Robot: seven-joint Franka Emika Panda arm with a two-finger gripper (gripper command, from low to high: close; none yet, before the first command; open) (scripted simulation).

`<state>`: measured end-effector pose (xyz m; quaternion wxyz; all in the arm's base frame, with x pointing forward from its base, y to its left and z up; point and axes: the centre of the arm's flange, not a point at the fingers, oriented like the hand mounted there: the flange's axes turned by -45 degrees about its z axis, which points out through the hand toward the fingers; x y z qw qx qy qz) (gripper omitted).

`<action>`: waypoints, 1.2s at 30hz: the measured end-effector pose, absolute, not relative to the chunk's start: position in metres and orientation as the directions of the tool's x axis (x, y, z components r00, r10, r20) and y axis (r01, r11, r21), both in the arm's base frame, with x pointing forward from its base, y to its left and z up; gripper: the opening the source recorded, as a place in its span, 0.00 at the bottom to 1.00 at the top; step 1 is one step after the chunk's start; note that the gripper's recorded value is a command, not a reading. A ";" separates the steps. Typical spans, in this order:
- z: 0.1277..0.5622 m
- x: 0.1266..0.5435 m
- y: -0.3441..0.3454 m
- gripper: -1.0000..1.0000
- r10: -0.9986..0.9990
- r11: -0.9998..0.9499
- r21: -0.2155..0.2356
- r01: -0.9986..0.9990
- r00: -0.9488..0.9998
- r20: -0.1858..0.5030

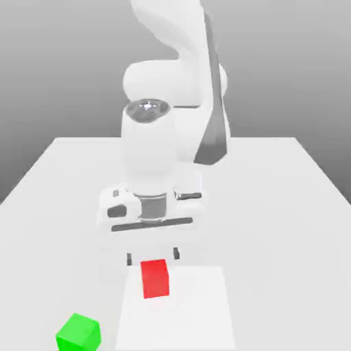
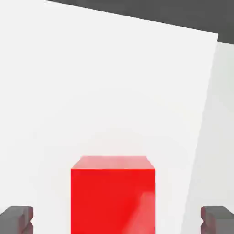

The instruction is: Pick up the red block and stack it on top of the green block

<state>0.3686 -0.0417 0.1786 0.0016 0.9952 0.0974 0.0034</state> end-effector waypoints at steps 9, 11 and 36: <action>0.146 0.365 -0.041 0.00 0.190 -0.982 0.001 0.190 0.982 0.001; 0.143 0.364 -0.041 0.00 0.190 -0.982 0.000 0.190 0.982 0.000; 0.243 0.481 -0.153 0.00 0.086 -0.996 0.003 0.086 0.996 -0.002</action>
